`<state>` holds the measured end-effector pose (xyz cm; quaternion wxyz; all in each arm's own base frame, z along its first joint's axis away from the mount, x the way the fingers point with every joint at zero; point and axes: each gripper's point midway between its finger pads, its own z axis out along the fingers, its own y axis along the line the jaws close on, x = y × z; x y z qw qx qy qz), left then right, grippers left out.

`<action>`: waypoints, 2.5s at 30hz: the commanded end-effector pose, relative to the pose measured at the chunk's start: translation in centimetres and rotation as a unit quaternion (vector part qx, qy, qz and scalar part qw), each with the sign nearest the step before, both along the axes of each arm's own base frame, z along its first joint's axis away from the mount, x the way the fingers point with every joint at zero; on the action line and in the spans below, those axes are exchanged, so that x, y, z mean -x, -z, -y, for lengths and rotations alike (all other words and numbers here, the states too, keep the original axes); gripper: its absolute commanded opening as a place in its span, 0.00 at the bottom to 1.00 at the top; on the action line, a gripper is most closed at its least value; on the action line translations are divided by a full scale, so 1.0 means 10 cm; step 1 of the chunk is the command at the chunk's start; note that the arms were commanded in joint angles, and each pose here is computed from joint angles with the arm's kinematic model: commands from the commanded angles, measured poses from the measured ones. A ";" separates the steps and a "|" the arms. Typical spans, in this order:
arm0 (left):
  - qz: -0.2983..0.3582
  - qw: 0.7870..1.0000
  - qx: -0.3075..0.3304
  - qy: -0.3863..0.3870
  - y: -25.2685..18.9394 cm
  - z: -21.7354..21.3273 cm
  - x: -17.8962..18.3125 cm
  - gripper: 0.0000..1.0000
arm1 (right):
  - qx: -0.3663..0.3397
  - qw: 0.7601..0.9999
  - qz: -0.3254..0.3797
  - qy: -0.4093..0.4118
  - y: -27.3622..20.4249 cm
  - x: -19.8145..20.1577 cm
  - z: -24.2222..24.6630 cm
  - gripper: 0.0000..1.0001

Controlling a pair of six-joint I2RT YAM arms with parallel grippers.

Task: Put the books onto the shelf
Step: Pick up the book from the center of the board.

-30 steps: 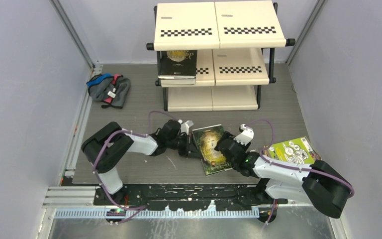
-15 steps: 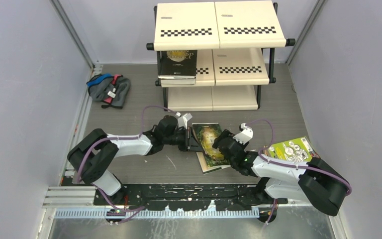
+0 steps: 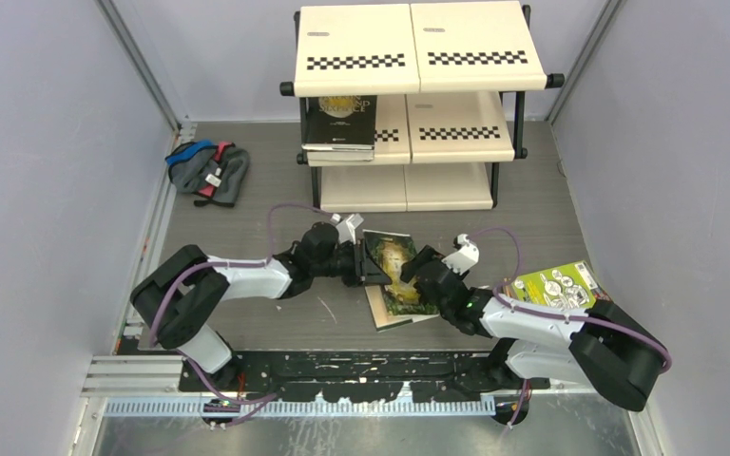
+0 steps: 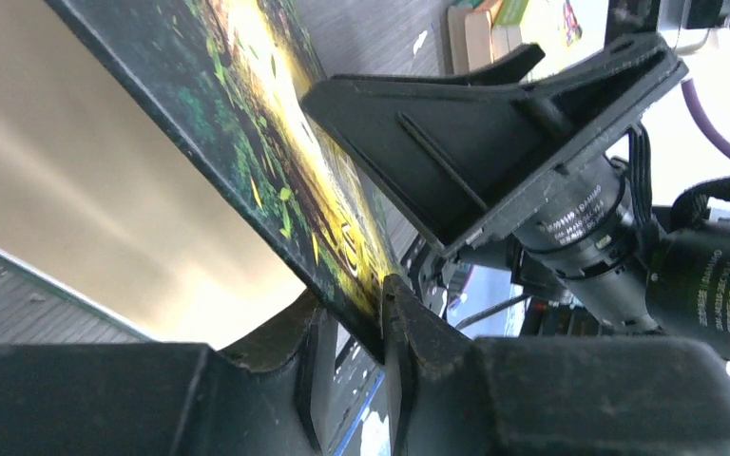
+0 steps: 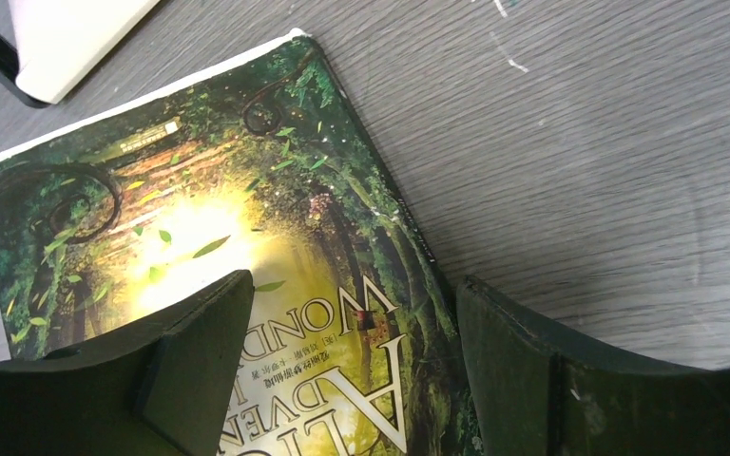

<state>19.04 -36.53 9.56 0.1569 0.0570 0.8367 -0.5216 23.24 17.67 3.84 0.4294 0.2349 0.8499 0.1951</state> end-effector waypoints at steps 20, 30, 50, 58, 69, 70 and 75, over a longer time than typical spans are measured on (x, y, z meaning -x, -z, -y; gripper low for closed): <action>0.074 0.985 0.145 -0.065 -0.33 -0.03 -0.18 0.00 | -0.063 0.993 -0.031 -0.090 -0.10 0.28 -0.34 0.85; 0.092 0.980 0.165 -0.061 -0.67 -0.23 -0.14 0.00 | -0.062 0.993 -0.012 -0.099 -0.18 0.30 -0.29 0.87; 0.082 0.979 0.175 -0.065 -0.76 -0.31 -0.13 0.00 | -0.163 0.969 0.029 -0.185 -0.28 0.42 -0.67 0.79; 0.055 0.979 0.185 -0.064 -0.61 -0.36 -0.17 0.00 | -0.226 0.948 0.080 -0.209 -0.62 0.49 -0.72 0.66; 0.022 0.976 0.213 -0.051 -0.44 -0.34 -0.21 0.02 | -0.256 0.939 0.110 -0.203 -0.90 0.51 -0.66 0.39; 0.021 0.975 0.214 -0.049 -0.43 -0.34 -0.20 0.03 | -0.257 0.938 0.112 -0.202 -0.91 0.50 -0.65 0.37; 0.019 0.976 0.214 -0.043 -0.41 -0.34 -0.18 0.10 | -0.258 0.938 0.117 -0.197 -0.97 0.49 -0.64 0.26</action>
